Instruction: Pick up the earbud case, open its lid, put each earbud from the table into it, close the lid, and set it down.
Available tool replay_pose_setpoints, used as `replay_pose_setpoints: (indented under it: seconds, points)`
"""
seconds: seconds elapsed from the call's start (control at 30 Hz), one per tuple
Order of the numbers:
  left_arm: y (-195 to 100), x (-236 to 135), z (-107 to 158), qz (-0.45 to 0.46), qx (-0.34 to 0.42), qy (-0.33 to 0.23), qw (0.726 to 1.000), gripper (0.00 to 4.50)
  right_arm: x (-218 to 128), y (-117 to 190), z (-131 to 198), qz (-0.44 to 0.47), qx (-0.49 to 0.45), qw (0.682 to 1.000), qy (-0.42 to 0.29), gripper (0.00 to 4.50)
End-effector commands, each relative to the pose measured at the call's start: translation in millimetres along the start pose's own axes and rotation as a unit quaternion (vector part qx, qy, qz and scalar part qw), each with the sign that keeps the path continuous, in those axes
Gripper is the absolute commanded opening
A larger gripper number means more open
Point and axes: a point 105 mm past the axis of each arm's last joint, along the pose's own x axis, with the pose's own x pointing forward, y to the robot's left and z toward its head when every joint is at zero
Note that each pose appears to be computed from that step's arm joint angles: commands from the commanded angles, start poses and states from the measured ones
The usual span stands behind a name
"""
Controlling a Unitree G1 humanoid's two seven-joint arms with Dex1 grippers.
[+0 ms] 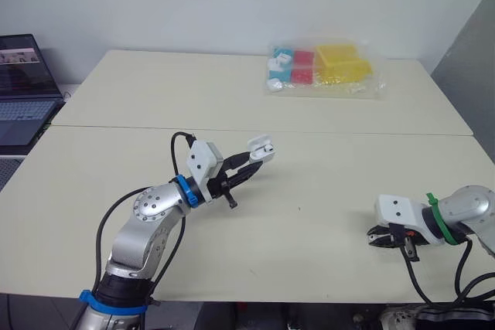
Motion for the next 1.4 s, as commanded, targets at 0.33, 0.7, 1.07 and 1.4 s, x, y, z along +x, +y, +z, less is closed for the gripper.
replay_pose_setpoints:
  seconds: [0.33, 0.7, 1.07, 1.4]
  points:
    - [-4, 0, 14, -0.01, 0.022, -0.019, 1.0, 0.78, -24, -1, -30, 0.002, -0.011, 0.998, 0.061, 0.41]
    - [-7, -1, 11, -0.011, 0.017, -0.015, 1.0, 0.78, -35, -7, -9, -0.029, -0.012, 0.999, 0.007, 3.31]
    - [-13, -3, 4, -0.006, 0.007, -0.009, 1.0, 0.78, -62, 11, 8, -0.08, -0.001, 0.993, 0.084, 3.31]
    - [-22, -3, 3, -0.008, 0.007, -0.007, 1.0, 0.78, -36, 7, -8, -0.088, -0.012, 0.983, 0.162, 3.31]
